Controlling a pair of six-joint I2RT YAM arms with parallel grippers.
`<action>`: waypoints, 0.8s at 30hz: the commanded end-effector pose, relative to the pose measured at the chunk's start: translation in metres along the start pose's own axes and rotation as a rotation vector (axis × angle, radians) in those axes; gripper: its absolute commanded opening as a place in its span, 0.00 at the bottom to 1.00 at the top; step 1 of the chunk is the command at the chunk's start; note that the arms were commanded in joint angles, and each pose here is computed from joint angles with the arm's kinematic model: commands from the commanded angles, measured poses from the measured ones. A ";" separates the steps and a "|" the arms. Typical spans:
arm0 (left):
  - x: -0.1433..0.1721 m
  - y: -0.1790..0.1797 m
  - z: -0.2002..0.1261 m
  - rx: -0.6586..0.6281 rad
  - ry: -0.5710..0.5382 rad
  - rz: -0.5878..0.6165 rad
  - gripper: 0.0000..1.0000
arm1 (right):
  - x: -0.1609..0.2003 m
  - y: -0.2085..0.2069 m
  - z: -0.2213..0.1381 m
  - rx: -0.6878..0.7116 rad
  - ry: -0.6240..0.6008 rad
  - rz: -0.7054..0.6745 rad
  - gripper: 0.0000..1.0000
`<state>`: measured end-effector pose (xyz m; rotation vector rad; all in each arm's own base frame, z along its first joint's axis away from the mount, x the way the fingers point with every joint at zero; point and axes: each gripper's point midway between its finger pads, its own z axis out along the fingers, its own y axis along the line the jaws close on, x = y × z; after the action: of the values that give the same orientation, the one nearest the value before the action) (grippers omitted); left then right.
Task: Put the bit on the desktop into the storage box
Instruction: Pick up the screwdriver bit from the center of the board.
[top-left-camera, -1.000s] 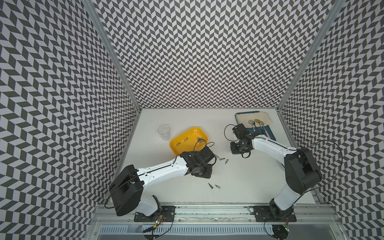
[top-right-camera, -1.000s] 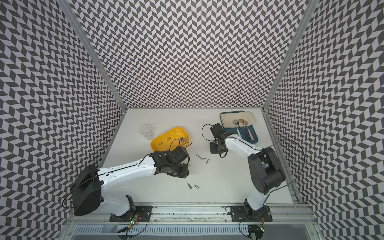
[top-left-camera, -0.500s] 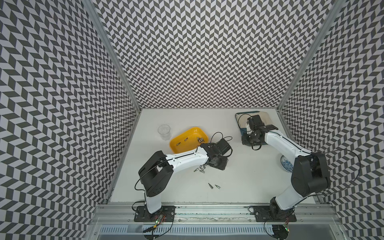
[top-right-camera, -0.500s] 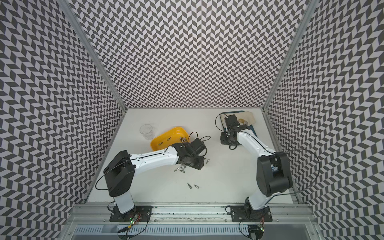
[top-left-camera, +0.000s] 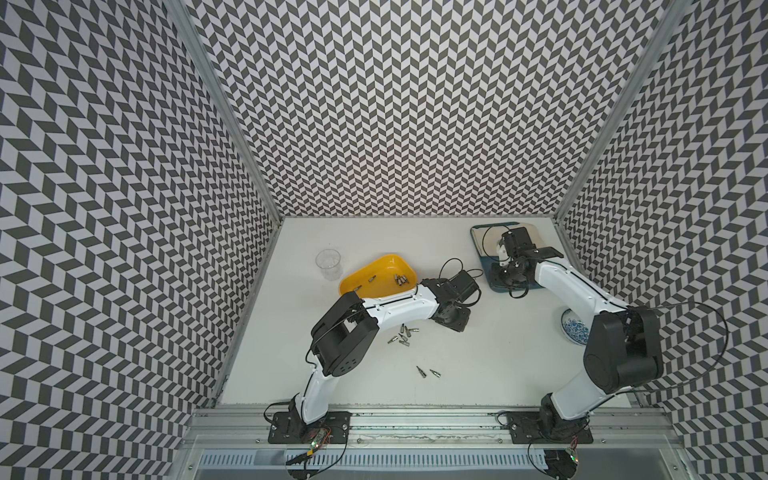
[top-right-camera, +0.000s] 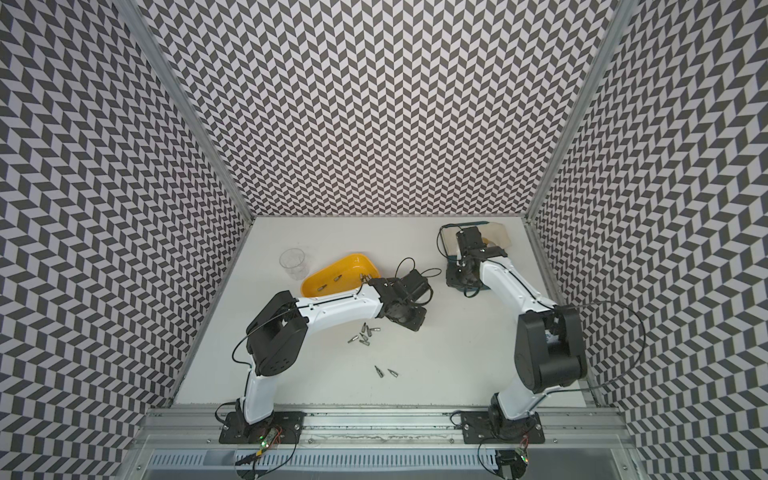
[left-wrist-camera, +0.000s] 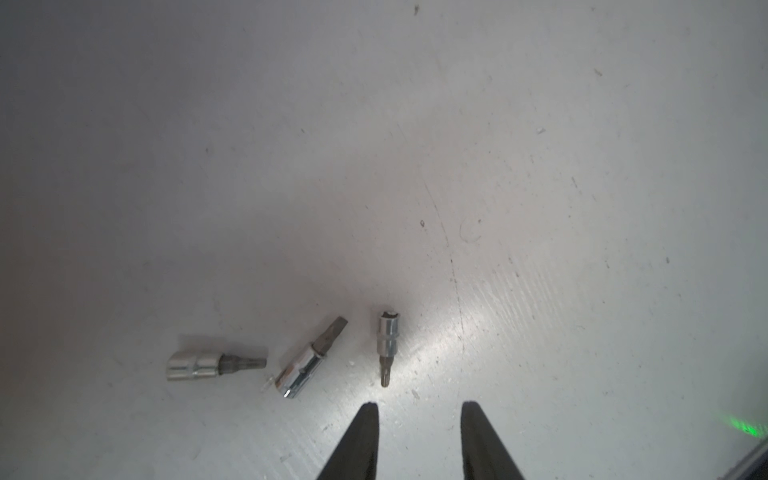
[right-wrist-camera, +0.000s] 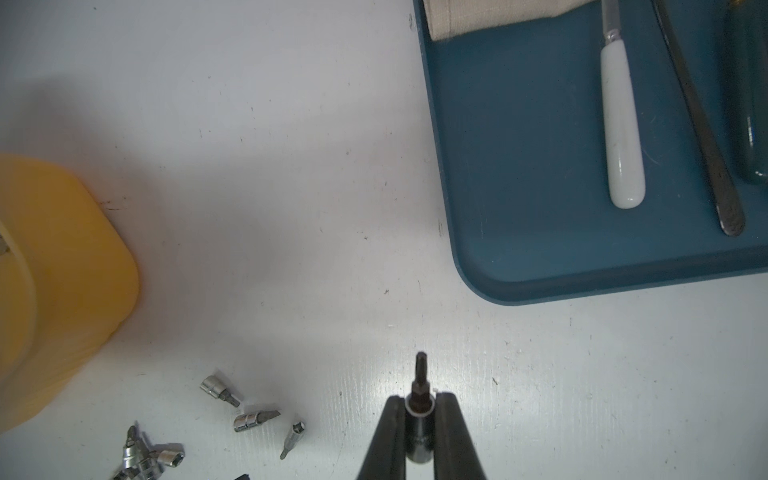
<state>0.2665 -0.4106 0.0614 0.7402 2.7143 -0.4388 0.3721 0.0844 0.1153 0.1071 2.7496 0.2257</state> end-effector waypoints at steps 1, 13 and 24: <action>-0.004 0.002 0.005 -0.028 0.007 0.031 0.36 | -0.013 0.002 -0.016 -0.018 -0.057 -0.012 0.00; -0.013 0.014 0.021 -0.042 0.021 0.026 0.35 | -0.014 0.000 -0.017 -0.019 -0.057 -0.013 0.00; -0.009 0.019 0.034 -0.060 0.058 0.026 0.34 | -0.014 -0.002 -0.017 -0.020 -0.054 -0.012 0.00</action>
<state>0.2899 -0.4112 0.0351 0.7616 2.7447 -0.3581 0.3715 0.0795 0.1152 0.1025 2.7545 0.2268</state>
